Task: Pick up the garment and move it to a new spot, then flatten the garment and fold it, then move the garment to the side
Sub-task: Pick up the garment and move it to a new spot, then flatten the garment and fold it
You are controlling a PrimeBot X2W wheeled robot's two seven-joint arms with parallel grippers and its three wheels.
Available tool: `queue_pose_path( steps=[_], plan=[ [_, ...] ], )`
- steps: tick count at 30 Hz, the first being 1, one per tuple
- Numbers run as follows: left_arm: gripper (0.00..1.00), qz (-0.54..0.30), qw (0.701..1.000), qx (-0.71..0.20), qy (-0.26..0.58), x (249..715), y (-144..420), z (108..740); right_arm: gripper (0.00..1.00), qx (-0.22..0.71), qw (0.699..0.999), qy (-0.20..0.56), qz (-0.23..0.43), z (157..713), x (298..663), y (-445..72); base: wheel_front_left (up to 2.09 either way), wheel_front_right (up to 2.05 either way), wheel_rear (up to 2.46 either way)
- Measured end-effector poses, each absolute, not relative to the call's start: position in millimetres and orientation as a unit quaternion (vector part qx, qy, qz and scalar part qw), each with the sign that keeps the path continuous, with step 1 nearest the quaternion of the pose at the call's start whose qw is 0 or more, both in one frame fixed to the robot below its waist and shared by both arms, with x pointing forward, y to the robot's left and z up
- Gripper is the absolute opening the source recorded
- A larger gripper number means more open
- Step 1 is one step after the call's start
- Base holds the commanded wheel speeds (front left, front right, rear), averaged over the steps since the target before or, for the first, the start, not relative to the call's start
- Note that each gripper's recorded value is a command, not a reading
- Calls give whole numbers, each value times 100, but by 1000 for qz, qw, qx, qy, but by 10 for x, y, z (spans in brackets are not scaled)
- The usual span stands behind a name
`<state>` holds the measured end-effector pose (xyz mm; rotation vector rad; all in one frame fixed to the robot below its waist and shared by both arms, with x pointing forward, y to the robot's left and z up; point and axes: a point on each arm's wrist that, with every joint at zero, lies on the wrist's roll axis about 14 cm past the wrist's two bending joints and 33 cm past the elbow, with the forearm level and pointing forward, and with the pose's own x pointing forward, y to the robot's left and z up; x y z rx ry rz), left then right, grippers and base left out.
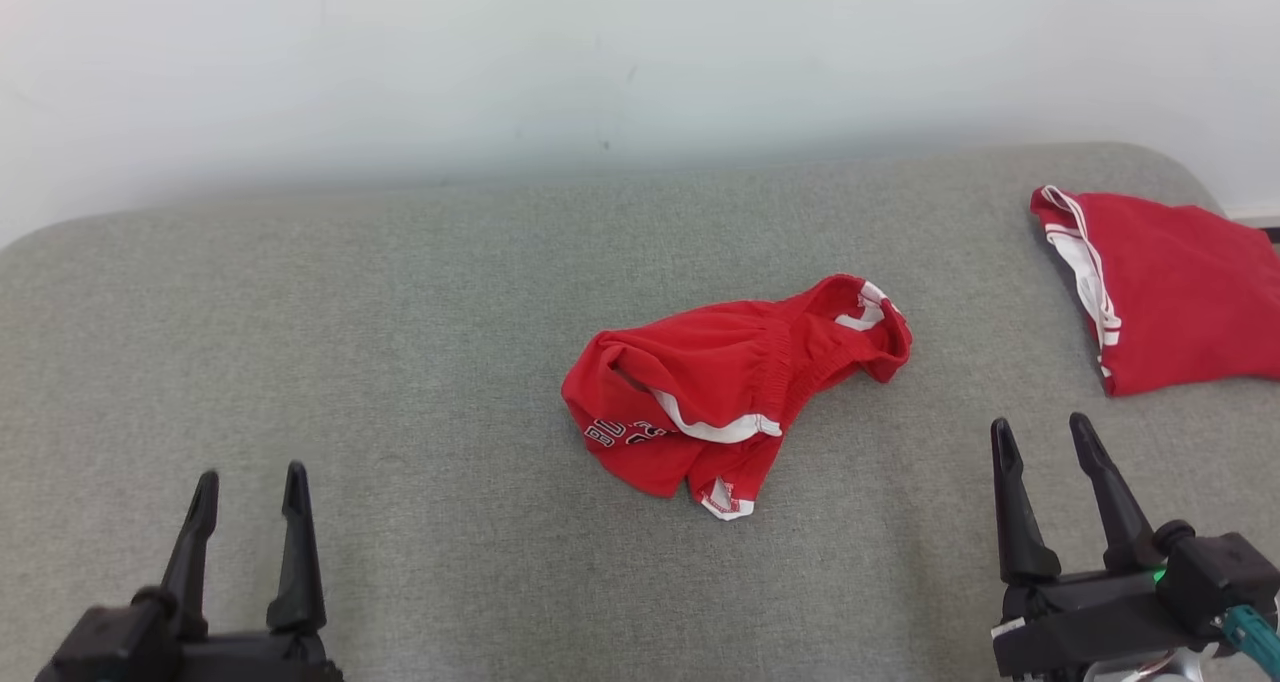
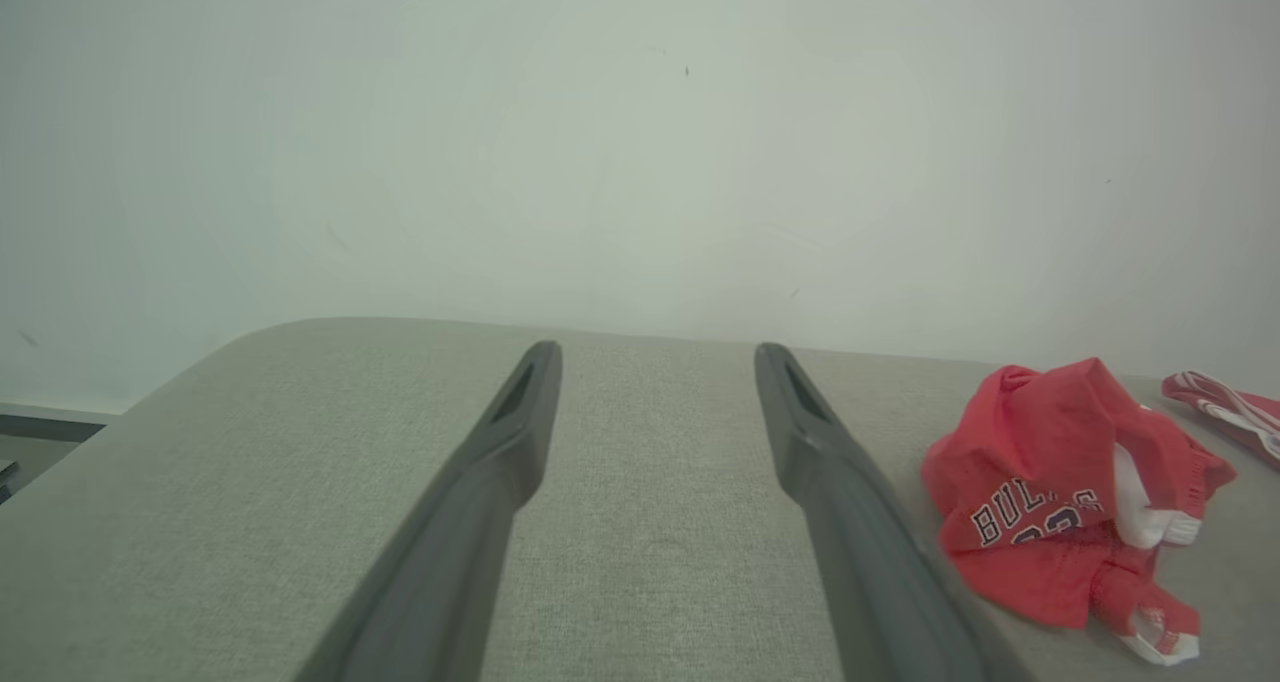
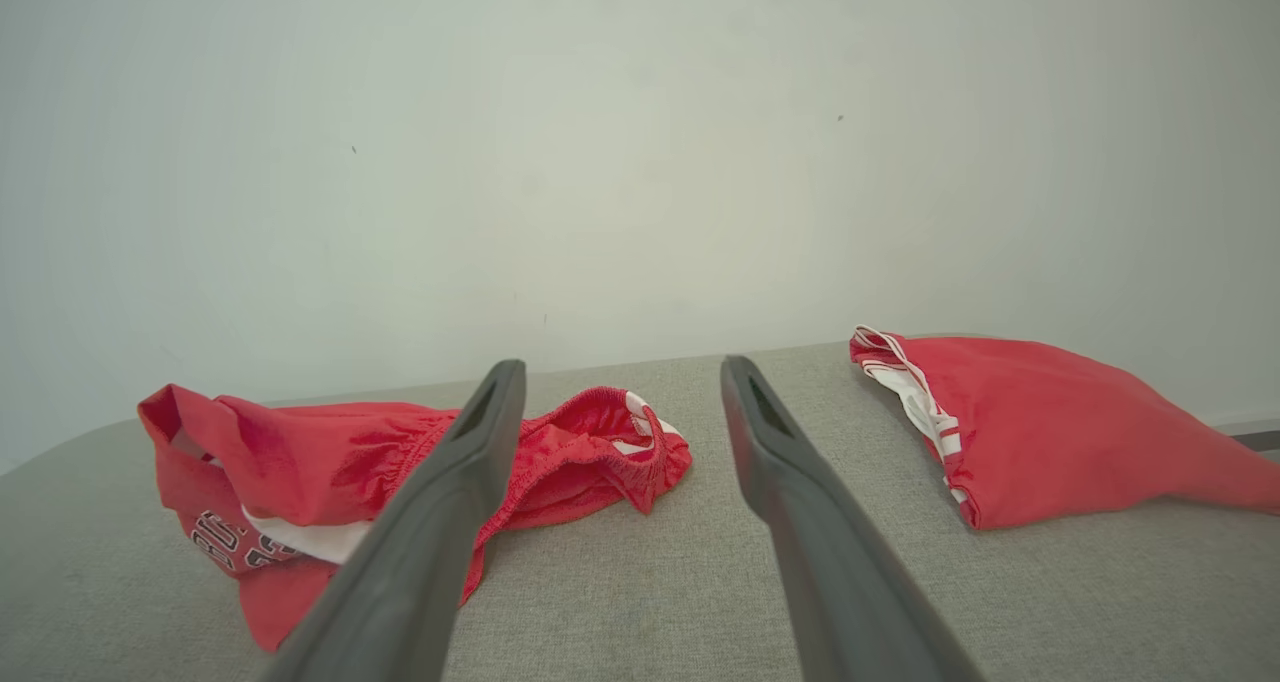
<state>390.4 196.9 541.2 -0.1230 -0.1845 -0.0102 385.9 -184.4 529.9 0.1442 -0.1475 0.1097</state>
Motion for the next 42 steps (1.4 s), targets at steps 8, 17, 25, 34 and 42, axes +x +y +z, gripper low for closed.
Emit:
queue_pose_path(
  steps=[8, 17, 25, 34, 42],
  plan=[
    [100, 20, 994, -72, -83, 3712, 2081, 5317, 100, 81, 993, -59, 65, 5209, 3811, -1766, 0, 0, 0],
    [100, 14, 995, -71, -74, 3644, 2026, 5251, 100, 92, 992, -41, 80, 5102, 3733, -1625, 0, 0, 0],
    [100, 9, 995, -68, -75, 3631, 1997, 5254, 100, 97, 991, -36, 90, 5076, 3698, -1550, 0, 0, 0],
    [100, 9, 995, -65, -73, 3618, 2005, 5240, 100, 97, 991, -30, 91, 5041, 3690, -1536, 0, 0, 0],
    [100, 9, 996, -66, -67, 3613, 1996, 5204, 100, 96, 990, -23, 100, 4997, 3704, -1482, 0, 0, 0]
  ],
)
